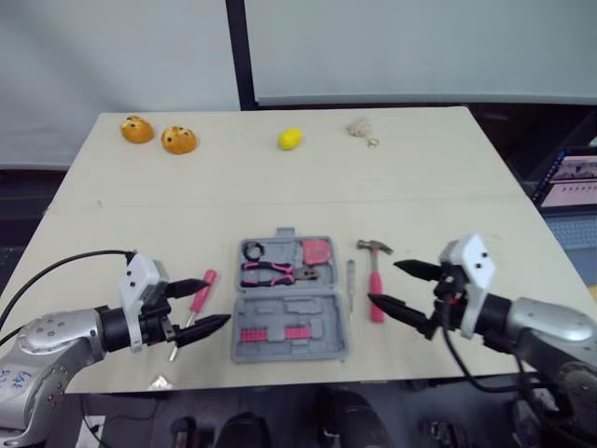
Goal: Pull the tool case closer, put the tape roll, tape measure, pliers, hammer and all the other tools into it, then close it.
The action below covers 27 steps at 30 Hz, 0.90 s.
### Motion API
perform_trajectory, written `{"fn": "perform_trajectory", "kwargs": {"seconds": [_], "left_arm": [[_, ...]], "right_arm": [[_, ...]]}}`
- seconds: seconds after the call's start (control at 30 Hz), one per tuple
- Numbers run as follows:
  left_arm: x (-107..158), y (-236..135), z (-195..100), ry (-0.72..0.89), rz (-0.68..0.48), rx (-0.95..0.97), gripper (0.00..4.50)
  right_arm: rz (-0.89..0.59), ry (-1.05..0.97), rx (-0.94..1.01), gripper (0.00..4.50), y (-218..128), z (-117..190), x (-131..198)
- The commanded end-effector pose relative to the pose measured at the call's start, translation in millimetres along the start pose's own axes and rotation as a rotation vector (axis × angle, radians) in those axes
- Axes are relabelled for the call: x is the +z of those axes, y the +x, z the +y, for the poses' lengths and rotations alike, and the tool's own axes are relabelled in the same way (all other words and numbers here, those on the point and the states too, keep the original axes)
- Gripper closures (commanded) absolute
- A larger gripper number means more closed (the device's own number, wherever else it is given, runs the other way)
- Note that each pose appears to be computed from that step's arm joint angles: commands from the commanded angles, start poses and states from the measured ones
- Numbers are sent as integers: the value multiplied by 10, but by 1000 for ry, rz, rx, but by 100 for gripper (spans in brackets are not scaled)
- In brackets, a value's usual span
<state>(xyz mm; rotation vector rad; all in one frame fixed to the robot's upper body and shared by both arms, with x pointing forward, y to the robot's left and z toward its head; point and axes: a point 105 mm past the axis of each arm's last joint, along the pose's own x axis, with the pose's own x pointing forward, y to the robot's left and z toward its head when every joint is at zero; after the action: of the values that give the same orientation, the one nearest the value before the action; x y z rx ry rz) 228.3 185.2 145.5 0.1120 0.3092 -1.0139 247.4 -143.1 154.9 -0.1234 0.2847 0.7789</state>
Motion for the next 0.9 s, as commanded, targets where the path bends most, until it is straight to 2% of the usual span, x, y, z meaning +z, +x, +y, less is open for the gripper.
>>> {"fn": "perform_trajectory", "kwargs": {"seconds": [0.03, 0.3, 0.7, 0.8, 0.87, 0.9], "left_arm": [[205, 31, -163, 77, -29, -160, 6], [424, 117, -179, 209, -11, -387, 6], [585, 232, -107, 337, -34, -456, 6], [602, 246, -102, 343, -37, -459, 0], [604, 249, -95, 347, -35, -459, 0], [602, 251, -89, 350, -33, -457, 0]], "right_arm": [[29, 14, -113, 0, 127, -56, -45], [111, 85, -286, 0, 477, -104, -310], [138, 106, -365, 0, 719, -172, -476], [142, 95, -360, 88, 768, -179, -504], [141, 102, -347, 182, 795, -159, -516], [141, 106, -346, 182, 805, -157, -521]]}}
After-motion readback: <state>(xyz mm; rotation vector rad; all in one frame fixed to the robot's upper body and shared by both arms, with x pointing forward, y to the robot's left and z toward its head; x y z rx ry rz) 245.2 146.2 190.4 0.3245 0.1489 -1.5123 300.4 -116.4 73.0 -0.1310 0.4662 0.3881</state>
